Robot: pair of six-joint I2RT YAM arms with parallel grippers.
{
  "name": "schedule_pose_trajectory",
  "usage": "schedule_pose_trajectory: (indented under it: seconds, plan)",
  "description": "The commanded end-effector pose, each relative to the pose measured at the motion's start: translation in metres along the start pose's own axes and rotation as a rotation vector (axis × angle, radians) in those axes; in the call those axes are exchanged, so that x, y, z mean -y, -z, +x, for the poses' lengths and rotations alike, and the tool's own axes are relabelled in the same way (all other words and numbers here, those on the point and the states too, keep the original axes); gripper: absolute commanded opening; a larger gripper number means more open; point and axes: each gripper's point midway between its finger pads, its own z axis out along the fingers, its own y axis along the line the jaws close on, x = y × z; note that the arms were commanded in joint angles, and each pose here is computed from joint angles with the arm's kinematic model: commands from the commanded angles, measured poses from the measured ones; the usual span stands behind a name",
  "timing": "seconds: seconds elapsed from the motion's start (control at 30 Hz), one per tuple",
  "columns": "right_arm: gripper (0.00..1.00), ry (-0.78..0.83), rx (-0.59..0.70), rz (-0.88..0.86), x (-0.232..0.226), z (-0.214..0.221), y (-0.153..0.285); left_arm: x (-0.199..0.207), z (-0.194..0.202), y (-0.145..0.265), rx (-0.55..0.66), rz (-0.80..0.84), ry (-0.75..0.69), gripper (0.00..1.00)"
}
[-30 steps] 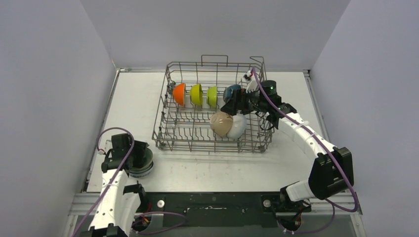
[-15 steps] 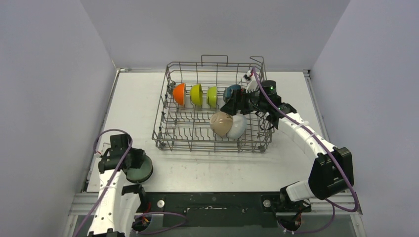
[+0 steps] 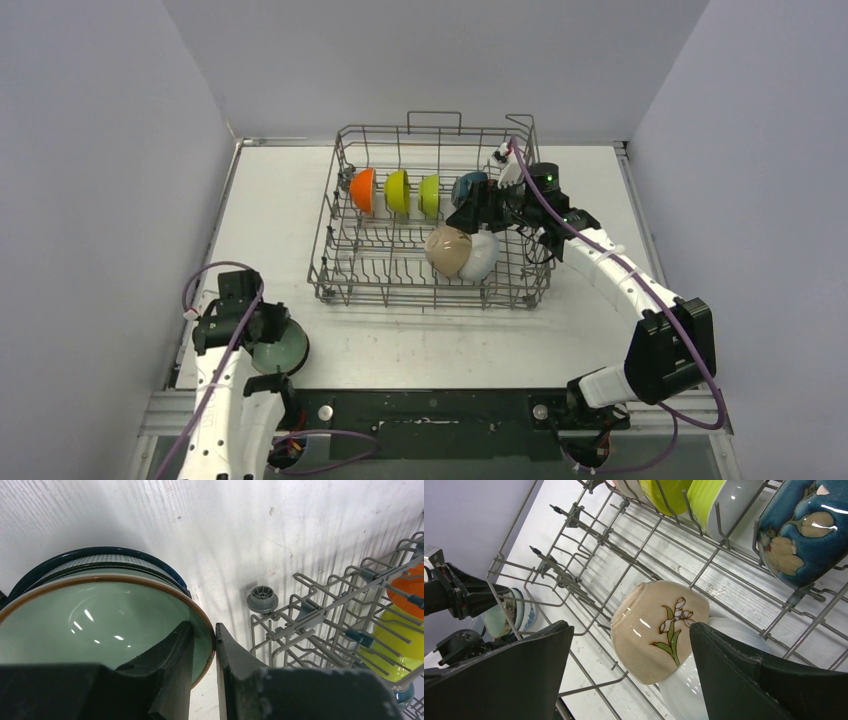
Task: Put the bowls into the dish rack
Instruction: Move the bowl to the center of the board.
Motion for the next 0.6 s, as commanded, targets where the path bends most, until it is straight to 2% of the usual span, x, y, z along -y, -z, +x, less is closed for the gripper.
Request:
schedule_pose_trajectory:
  seconds: [0.0,0.33,0.43,0.57]
  plan:
    - [0.90,0.053,0.068,-0.033,-0.017,-0.026,0.003,0.024,-0.019,0.025,0.072,0.079,-0.016,0.00]
    - [0.90,0.061,0.078,-0.045,-0.024,-0.030,0.006,0.065,-0.043,0.079,0.151,0.214,-0.119,0.00]
    - [0.90,0.062,0.079,-0.045,-0.024,-0.031,0.006,0.071,-0.044,0.086,0.155,0.238,-0.145,0.00]
    - [0.90,0.063,0.078,-0.044,-0.024,-0.031,0.006,0.076,-0.039,0.080,0.154,0.287,-0.266,0.00]
